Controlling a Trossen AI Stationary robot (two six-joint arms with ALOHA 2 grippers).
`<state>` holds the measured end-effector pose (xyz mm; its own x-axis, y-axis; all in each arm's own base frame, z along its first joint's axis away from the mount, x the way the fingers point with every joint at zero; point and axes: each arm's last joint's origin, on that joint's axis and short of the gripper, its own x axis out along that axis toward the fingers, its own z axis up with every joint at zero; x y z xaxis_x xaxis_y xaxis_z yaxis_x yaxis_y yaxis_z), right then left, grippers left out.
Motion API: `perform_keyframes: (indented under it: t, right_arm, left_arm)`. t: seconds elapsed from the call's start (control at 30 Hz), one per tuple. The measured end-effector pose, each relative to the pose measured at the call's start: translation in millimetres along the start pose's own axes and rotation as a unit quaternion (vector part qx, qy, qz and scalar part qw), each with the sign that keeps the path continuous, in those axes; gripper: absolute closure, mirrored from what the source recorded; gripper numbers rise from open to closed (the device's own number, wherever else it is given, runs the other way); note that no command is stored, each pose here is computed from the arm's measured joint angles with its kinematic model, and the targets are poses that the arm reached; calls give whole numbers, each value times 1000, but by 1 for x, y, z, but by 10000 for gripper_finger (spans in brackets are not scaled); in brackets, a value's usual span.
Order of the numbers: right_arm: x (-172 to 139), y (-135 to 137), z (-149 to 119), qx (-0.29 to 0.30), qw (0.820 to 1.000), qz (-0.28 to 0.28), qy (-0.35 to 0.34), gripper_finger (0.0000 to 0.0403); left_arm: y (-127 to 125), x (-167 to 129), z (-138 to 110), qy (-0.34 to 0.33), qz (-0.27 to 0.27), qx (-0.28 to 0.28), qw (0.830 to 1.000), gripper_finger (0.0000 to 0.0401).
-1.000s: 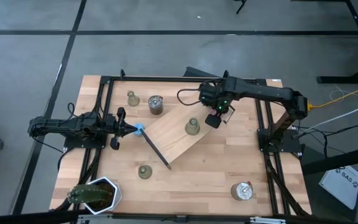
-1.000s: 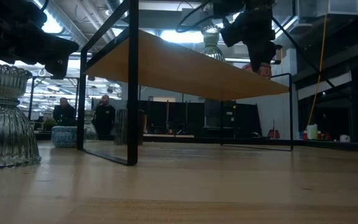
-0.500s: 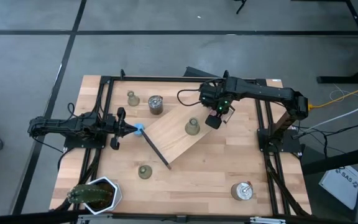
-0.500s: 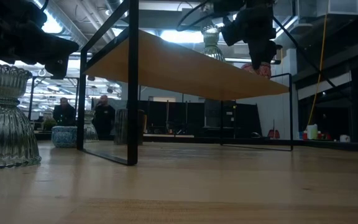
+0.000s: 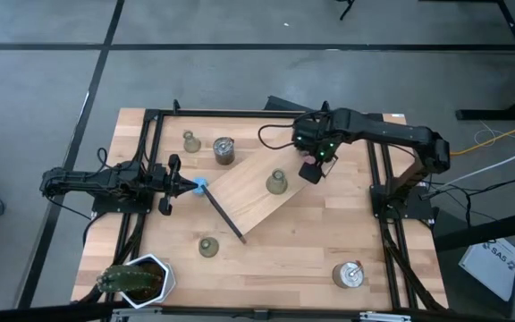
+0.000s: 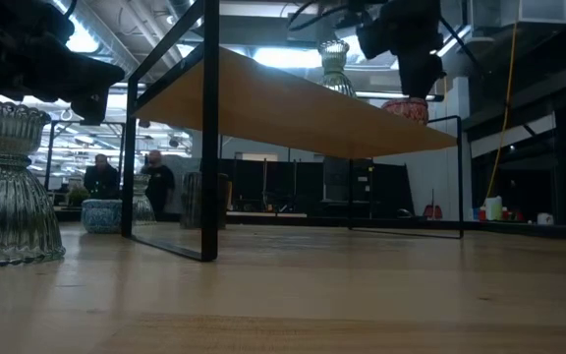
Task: Pick & Place candle stick holders
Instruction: Put the pink patterned scented candle on the shelf
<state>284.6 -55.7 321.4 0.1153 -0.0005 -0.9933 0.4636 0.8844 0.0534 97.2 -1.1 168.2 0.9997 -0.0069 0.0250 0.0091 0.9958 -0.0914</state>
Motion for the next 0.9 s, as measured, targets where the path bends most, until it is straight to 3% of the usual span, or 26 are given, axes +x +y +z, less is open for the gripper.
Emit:
perform_keyframes:
  t: [0.23,0.43,0.9]
  right_arm:
    - [-20,2,-14,-8,999,15,-36,66]
    - [-24,10,-17,-50,997,36,-48,82]
    - [-17,15,-6,-86,992,56,-69,227]
  left_arm:
    - [0,0,0,0,0,0,1000,389]
    - [0,0,0,0,0,0,1000,390]
    - [0,0,0,0,0,0,1000,390]
